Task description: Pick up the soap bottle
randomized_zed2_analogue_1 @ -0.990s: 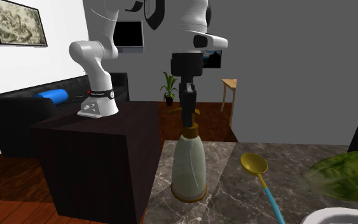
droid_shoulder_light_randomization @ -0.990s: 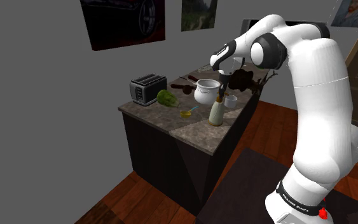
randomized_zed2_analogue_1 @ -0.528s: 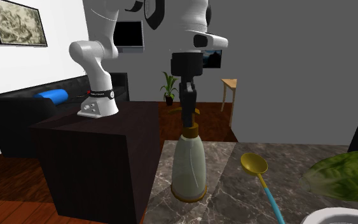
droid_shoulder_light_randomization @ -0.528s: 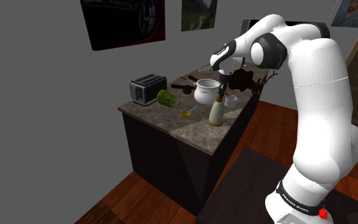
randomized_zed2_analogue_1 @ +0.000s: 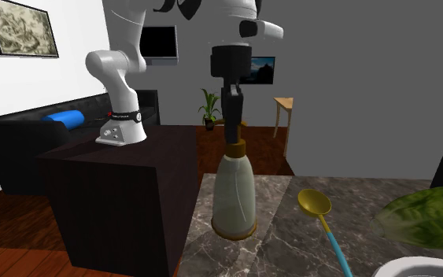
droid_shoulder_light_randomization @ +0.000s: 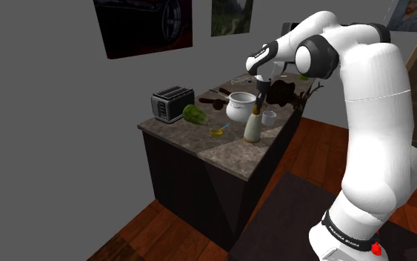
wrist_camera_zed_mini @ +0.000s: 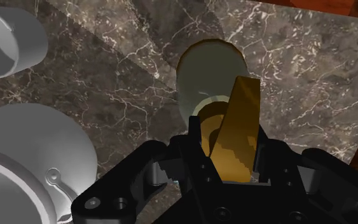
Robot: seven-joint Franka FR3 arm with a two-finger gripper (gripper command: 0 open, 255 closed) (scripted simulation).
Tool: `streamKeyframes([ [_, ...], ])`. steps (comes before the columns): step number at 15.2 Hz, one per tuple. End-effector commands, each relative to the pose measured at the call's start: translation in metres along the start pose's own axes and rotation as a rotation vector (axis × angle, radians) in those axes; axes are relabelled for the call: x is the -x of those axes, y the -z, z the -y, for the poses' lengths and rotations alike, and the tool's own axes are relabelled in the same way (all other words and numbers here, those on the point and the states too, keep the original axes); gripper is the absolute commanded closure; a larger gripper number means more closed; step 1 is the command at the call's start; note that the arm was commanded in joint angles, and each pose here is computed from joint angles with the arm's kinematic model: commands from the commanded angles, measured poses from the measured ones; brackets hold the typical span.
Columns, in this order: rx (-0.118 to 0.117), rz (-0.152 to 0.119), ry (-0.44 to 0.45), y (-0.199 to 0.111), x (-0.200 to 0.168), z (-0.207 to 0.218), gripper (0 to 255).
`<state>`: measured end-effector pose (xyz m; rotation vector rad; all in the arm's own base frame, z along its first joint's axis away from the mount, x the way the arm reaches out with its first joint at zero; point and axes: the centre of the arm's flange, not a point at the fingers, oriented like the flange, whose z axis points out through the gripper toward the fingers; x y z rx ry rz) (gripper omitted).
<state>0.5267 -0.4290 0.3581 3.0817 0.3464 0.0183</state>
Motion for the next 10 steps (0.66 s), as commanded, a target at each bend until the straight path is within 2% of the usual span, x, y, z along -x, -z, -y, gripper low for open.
streamKeyframes([
  [1, 0.000, 0.000, 0.000, 0.011, -0.001, 0.000, 255],
  [8, 0.000, 0.000, 0.000, 0.048, -0.001, -0.002, 255],
  [10, 0.000, 0.000, 0.000, 0.049, -0.001, -0.002, 255],
])
